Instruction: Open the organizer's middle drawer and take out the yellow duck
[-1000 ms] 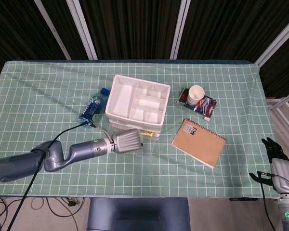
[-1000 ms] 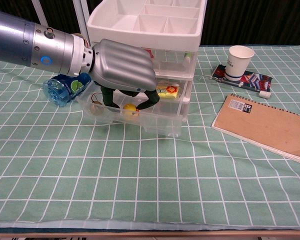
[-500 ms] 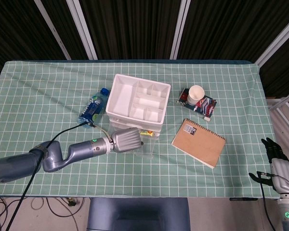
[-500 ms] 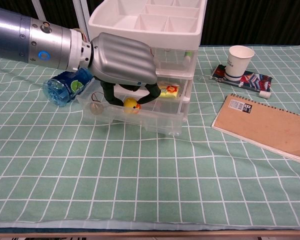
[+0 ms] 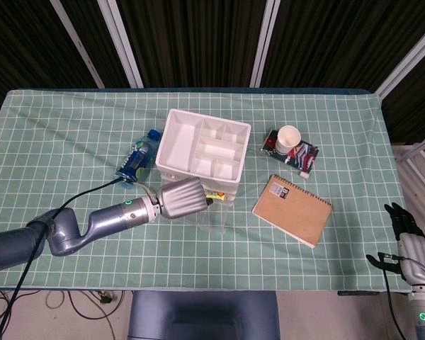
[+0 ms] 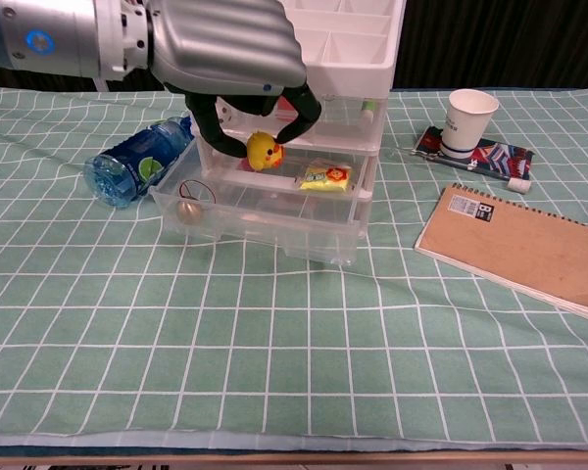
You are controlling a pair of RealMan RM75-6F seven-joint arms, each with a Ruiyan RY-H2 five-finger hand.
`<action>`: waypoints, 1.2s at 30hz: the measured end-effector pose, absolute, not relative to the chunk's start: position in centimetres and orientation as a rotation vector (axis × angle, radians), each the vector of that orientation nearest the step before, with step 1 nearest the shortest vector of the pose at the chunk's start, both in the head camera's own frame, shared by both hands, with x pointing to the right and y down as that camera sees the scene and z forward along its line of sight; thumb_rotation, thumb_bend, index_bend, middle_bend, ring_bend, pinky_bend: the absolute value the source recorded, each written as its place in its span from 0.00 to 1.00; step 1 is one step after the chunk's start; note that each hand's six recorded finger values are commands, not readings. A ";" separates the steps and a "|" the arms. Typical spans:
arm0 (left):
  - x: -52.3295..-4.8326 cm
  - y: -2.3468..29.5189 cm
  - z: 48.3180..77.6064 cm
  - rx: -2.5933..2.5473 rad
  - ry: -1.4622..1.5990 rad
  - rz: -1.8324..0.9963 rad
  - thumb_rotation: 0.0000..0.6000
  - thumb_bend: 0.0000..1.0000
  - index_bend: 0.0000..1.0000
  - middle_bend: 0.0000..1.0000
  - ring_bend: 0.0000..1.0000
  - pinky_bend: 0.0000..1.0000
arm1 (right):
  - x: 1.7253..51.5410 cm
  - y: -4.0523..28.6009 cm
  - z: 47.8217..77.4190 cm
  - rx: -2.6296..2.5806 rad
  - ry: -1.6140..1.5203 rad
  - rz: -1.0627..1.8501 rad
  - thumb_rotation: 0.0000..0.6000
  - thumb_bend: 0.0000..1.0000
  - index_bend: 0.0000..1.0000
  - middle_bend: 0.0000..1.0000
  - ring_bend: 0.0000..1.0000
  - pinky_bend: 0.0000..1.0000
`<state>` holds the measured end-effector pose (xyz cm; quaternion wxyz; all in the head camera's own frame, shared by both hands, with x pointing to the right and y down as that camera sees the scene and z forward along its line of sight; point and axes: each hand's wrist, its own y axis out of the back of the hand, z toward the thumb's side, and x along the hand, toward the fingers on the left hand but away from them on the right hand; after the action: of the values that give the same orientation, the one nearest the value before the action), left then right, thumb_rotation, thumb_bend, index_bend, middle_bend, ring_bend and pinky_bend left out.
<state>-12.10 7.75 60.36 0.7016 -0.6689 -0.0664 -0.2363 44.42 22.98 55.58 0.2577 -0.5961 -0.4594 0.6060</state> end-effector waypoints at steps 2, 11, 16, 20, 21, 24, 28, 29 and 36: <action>-13.0 7.8 59.4 -1.494 -0.122 -0.533 1.00 0.36 0.59 1.00 1.00 1.00 | 44.4 23.0 55.6 -1.616 -1.246 1.644 1.00 0.07 0.00 0.00 0.00 0.23; -18.8 8.0 57.3 -1.496 -0.037 -0.634 1.00 0.36 0.59 1.00 1.00 1.00 | 44.3 23.0 55.6 -1.616 -1.236 1.639 1.00 0.07 0.00 0.00 0.00 0.23; -22.4 8.4 57.9 -1.520 -0.004 -0.732 1.00 0.37 0.59 1.00 1.00 1.00 | 44.1 23.0 55.5 -1.615 -1.234 1.637 1.00 0.07 0.00 0.00 0.00 0.23; -25.8 9.2 58.9 -1.545 0.029 -0.840 1.00 0.37 0.59 1.00 1.00 1.00 | 44.1 23.1 55.5 -1.615 -1.239 1.638 1.00 0.07 0.00 0.00 0.00 0.23; -26.6 9.5 59.3 -1.551 0.035 -0.869 1.00 0.37 0.59 1.00 1.00 1.00 | 44.1 23.1 55.5 -1.617 -1.242 1.638 1.00 0.07 0.00 0.00 0.00 0.23; -29.1 10.7 60.7 -1.567 0.033 -0.966 1.00 0.38 0.58 1.00 1.00 1.00 | 44.1 23.1 55.5 -1.620 -1.246 1.638 1.00 0.07 0.00 0.00 0.00 0.23; -30.6 12.7 62.6 -1.594 0.020 -1.040 1.00 0.38 0.58 1.00 1.00 1.00 | 44.1 23.1 55.4 -1.620 -1.252 1.634 1.00 0.07 0.00 0.00 0.00 0.23; -30.8 13.0 63.0 -1.604 0.023 -1.054 1.00 0.38 0.58 1.00 1.00 1.00 | 44.1 23.1 55.4 -1.620 -1.254 1.634 1.00 0.07 0.00 0.00 0.00 0.23; -30.7 15.0 65.6 -1.633 -0.004 -1.126 1.00 0.38 0.57 1.00 1.00 1.00 | 44.1 23.0 55.4 -1.621 -1.261 1.633 1.00 0.07 0.00 0.00 0.00 0.23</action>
<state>-30.72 15.01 65.58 0.5473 -0.6889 -0.0018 -0.4753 44.12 23.04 55.42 0.2561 -0.5972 -0.4644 0.6017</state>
